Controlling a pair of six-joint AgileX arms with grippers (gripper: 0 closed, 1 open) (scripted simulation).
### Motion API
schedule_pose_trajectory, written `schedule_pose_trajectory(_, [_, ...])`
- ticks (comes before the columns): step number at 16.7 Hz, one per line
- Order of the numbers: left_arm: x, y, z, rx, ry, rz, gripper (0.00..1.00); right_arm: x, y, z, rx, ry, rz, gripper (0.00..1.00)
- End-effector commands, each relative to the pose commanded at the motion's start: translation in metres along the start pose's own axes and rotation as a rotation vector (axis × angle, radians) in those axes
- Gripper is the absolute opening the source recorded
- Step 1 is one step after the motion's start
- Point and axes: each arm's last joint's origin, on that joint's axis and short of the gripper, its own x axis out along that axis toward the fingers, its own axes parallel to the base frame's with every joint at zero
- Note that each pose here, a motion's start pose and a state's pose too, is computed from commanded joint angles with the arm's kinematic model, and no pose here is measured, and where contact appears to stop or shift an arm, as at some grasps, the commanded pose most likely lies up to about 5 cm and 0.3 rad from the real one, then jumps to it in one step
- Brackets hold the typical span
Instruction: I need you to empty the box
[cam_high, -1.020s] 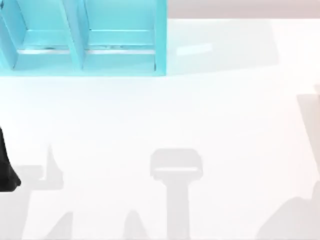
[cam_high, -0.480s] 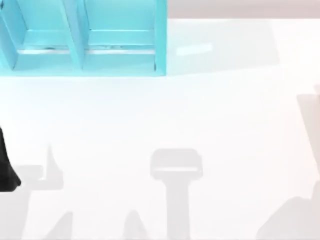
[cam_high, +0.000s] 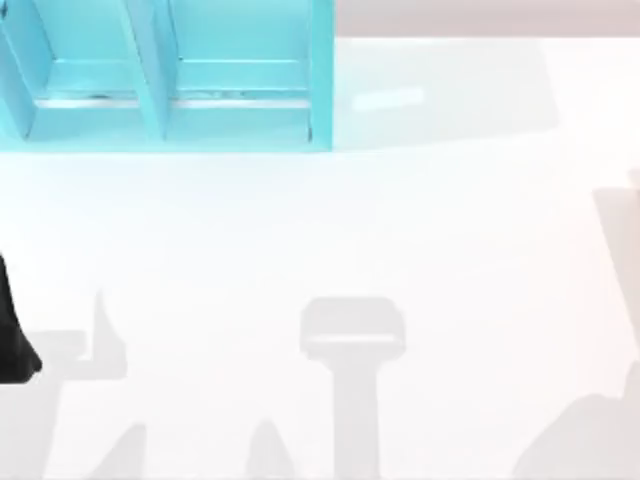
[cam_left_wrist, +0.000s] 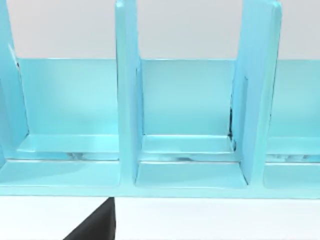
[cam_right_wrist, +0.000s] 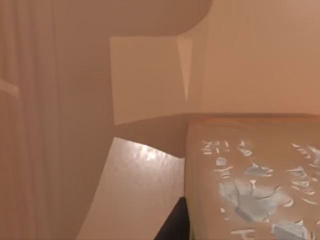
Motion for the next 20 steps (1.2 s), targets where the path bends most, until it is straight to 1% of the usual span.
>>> schedule_pose_trajectory(2, [0.000,0.000,0.000,0.000,0.000,0.000,1.00,-0.004,-0.001,0.001,0.000,-0.004,-0.001,0.00])
schedule_pose_trajectory(6, [0.000,0.000,0.000,0.000,0.000,0.000,1.00,-0.039,-0.006,0.009,-0.002,-0.027,-0.006,0.00])
schedule_pose_trajectory(11, [0.000,0.000,0.000,0.000,0.000,0.000,1.00,-0.083,-0.003,0.006,-0.002,0.049,0.035,0.00])
schedule_pose_trajectory(15, [0.000,0.000,0.000,0.000,0.000,0.000,1.00,-0.126,0.001,0.001,-0.001,0.006,0.005,0.00])
schedule_pose_trajectory(20, [0.000,0.000,0.000,0.000,0.000,0.000,1.00,-0.128,0.001,0.001,0.000,0.003,0.003,0.00])
